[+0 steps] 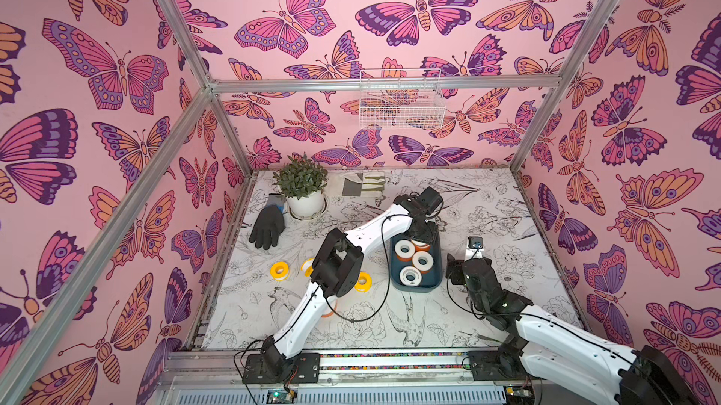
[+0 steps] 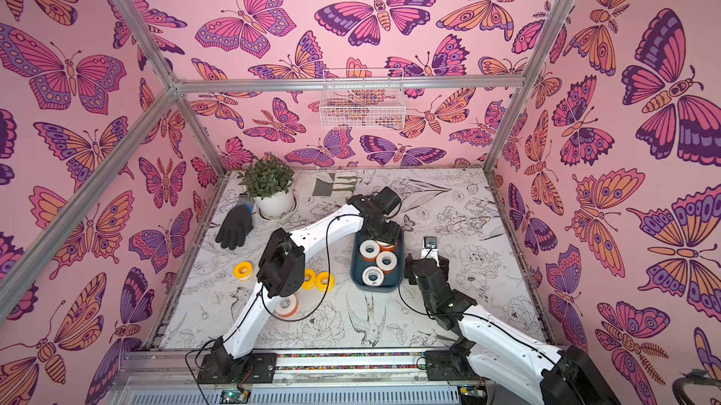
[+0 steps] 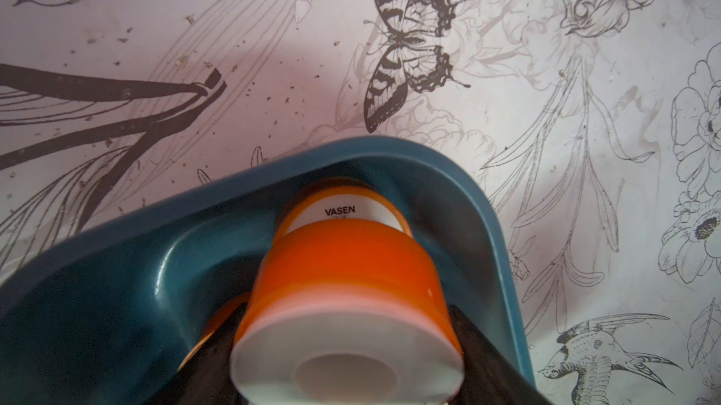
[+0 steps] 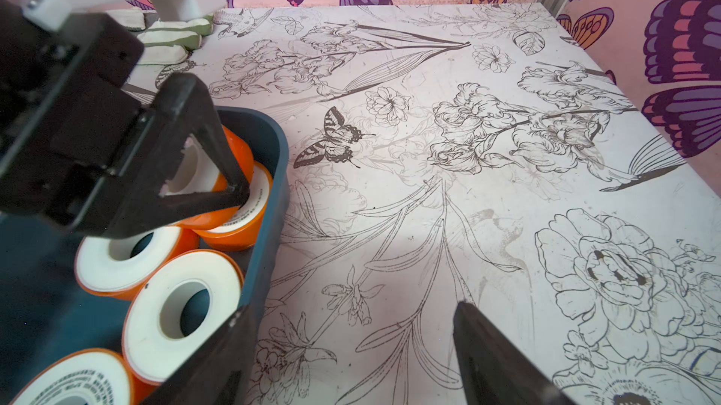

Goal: Put the sealing tape into the storage box
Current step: Place the sealing tape in the storage box.

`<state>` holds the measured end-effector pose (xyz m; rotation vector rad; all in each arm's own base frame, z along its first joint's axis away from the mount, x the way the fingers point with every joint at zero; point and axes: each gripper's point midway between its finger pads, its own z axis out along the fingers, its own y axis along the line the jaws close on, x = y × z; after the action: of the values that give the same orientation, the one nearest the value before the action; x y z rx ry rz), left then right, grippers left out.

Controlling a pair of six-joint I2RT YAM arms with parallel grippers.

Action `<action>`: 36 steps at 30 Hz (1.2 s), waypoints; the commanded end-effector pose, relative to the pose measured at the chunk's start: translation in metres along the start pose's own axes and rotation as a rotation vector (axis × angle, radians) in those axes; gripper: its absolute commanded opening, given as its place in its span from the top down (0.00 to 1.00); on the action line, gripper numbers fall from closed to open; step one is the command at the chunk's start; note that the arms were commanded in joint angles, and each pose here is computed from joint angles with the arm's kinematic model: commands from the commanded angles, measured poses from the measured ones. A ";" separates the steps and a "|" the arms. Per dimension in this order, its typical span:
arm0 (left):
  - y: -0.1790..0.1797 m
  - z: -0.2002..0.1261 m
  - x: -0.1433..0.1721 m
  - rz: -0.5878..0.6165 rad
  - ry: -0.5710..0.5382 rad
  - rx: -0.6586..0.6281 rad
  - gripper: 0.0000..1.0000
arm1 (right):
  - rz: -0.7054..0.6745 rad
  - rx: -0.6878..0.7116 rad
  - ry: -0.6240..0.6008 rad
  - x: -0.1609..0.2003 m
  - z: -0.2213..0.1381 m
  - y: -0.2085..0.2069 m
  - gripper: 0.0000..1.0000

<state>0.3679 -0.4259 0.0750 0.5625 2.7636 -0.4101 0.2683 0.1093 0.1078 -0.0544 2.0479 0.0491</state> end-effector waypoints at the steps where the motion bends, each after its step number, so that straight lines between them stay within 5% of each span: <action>1: 0.003 0.003 0.003 0.012 0.026 -0.001 0.38 | 0.024 0.015 -0.020 -0.014 -0.001 0.000 0.17; 11: 0.002 0.011 0.004 0.012 0.041 0.009 0.17 | 0.024 0.015 -0.021 -0.013 -0.001 -0.001 0.17; 20: -0.002 -0.007 -0.003 0.023 0.012 0.017 0.13 | 0.023 0.013 -0.020 -0.014 0.000 0.000 0.17; 36: -0.004 -0.037 -0.010 0.039 -0.036 0.021 0.60 | 0.011 0.009 0.000 -0.012 0.002 0.003 0.16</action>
<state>0.3647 -0.4284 0.0962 0.6088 2.7355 -0.4522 0.2724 0.1130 0.1102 -0.0592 2.0558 0.0433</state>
